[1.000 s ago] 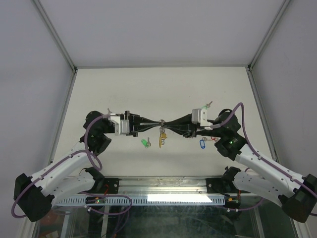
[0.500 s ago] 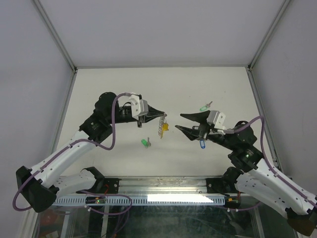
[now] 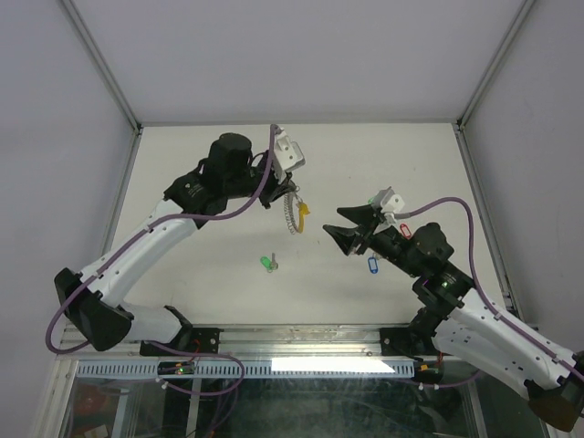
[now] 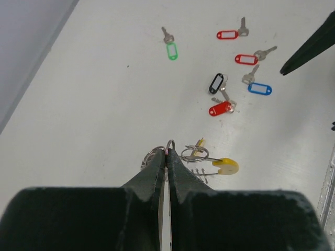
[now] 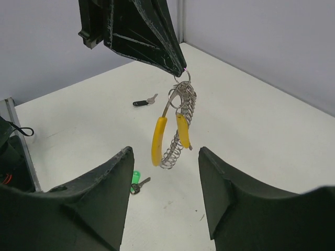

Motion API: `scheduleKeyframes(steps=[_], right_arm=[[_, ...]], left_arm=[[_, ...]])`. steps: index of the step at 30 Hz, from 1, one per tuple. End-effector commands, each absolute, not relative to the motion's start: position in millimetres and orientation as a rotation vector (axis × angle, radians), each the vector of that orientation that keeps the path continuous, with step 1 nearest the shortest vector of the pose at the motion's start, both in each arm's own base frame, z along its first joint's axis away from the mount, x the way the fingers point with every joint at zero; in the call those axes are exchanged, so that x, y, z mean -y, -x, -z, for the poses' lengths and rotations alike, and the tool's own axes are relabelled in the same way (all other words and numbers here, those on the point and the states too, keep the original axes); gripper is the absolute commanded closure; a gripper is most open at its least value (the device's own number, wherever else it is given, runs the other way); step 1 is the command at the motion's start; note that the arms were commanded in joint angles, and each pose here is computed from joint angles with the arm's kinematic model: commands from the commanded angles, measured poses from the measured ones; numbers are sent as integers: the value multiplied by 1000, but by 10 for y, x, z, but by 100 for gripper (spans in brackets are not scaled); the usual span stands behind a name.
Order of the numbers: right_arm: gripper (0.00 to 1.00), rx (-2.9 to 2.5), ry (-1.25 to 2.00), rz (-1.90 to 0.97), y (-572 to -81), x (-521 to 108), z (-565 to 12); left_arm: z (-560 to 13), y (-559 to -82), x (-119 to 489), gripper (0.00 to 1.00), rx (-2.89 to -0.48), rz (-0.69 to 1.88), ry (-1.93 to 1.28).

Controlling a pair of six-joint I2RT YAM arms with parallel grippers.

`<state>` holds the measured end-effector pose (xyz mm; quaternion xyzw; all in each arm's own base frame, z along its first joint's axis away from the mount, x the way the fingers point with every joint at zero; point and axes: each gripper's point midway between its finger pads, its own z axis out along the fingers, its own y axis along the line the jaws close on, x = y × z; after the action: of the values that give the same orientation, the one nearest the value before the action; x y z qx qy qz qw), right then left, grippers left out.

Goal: Put the keys on the keyring

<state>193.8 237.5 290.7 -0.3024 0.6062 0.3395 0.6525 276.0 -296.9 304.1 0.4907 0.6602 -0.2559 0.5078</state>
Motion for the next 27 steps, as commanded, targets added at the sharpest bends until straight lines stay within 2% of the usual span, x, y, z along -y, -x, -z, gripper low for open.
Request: scheduleKeyframes(steps=[1, 8, 13, 19, 27], right_arm=[[45, -1395, 588, -783, -2007, -2342, -2966], [44, -1435, 585, -790, -2025, -2367, -2871], [44, -1434, 603, -788, -2009, -2372, -2830], [44, -1398, 660, -798, -1924, -2382, -2729], [44, -1329, 794, -900, -1681, -2509, -2481]], left_arm=[[-2915, -2878, 2765, 100, -1767, 450, -1226], [-2507, -2900, 2641, 100, -2016, 195, -1412], [-2423, -2804, 2697, 100, -2050, 22, -1539], [-2389, -2678, 2694, 100, -1948, -206, -1755], [-2642, -2453, 2916, 100, -1661, -109, -1911]])
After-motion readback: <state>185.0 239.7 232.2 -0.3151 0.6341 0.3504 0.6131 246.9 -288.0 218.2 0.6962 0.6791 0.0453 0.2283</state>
